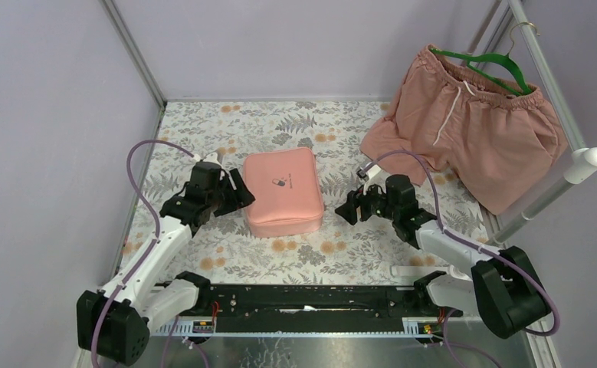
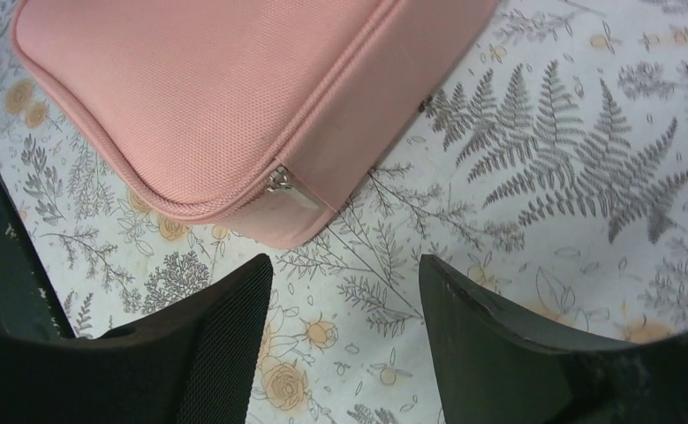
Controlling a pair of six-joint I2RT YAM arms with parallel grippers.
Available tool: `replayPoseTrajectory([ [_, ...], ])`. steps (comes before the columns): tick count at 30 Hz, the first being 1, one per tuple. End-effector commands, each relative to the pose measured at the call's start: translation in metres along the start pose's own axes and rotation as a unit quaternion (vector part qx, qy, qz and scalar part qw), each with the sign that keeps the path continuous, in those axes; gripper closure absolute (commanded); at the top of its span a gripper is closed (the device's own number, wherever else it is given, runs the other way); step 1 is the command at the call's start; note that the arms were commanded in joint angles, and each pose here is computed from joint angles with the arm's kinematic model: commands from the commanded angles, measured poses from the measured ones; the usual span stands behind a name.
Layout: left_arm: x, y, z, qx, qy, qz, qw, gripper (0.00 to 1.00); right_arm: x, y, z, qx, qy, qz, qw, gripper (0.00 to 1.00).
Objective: Organize the medicine kit
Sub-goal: Zip the medicine box at the center of the board.
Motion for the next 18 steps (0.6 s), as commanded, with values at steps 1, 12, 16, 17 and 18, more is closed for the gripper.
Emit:
replayPoseTrajectory([
  [1, -0.011, -0.010, 0.005, 0.022, -0.014, 0.004, 1.000, 0.27, -0.009, 0.000, 0.012, -0.043, -0.065, -0.096, 0.992, 0.31],
  [12, -0.015, -0.013, 0.011, 0.016, -0.006, 0.008, 1.000, 0.27, 0.019, 0.010, 0.030, -0.077, -0.115, -0.109, 0.984, 0.36],
  [16, -0.013, -0.011, 0.013, 0.015, 0.001, 0.006, 1.000, 0.27, 0.022, 0.011, 0.032, -0.087, -0.138, -0.117, 0.980, 0.36],
  [17, -0.012, -0.010, 0.014, 0.015, 0.002, 0.005, 1.000, 0.27, 0.022, 0.011, 0.033, -0.089, -0.138, -0.117, 0.979, 0.36],
  [18, -0.011, -0.009, 0.015, 0.016, 0.004, 0.003, 1.000, 0.27, 0.023, 0.011, 0.035, -0.091, -0.140, -0.118, 0.979, 0.37],
])
Point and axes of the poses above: each gripper's point midway between its finger pads, its own z axis out along the fingers, its own y axis along the line the jaws close on, x = y × z, the point moved 10 cm from there along -z, back along the fingers, and after that the axes turned 15 degrees about -z, right-handed, at the moved point
